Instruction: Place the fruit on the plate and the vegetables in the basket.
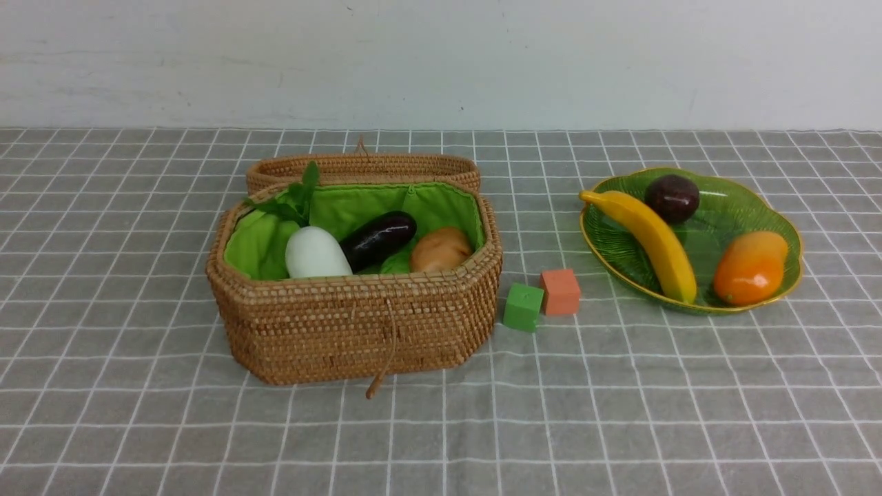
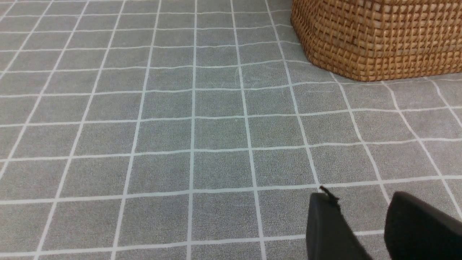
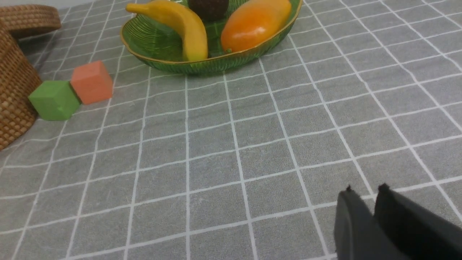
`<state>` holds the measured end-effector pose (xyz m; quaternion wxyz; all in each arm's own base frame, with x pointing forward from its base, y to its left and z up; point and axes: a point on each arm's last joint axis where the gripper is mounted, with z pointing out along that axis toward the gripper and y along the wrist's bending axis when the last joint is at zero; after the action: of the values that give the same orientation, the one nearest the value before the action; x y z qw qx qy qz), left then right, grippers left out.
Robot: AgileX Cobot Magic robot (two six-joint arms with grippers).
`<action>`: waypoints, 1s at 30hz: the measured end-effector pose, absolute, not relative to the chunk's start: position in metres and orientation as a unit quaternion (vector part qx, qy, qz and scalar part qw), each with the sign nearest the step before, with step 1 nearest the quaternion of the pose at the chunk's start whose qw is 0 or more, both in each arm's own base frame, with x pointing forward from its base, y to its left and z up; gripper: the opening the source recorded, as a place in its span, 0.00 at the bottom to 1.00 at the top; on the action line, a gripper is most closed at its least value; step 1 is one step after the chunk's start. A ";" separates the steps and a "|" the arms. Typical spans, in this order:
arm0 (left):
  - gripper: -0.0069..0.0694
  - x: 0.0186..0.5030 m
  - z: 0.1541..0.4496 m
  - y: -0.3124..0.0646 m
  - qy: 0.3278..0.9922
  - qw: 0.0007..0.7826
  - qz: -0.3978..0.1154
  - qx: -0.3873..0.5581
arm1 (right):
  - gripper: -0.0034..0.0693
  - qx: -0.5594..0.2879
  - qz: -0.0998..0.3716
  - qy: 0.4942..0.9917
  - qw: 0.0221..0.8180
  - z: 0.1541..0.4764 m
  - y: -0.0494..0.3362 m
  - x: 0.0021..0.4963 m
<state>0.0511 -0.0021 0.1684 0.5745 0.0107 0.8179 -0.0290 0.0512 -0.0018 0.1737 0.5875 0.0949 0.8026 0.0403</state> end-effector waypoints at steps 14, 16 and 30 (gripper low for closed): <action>0.40 0.051 0.168 -0.002 0.818 0.575 -0.029 0.011 | 0.19 0.063 -0.011 0.801 0.595 0.174 -0.006 0.051; 0.40 0.051 0.168 -0.002 0.818 0.575 -0.029 0.011 | 0.19 0.063 -0.011 0.801 0.595 0.174 -0.006 0.051; 0.40 0.051 0.168 -0.002 0.818 0.575 -0.029 0.011 | 0.22 0.062 -0.012 0.801 0.595 0.174 -0.006 0.051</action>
<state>0.0511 -0.0021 0.1684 0.5745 0.0107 0.8179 -0.0290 0.0514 -0.0061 0.1743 0.5952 0.0623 0.8011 -0.0124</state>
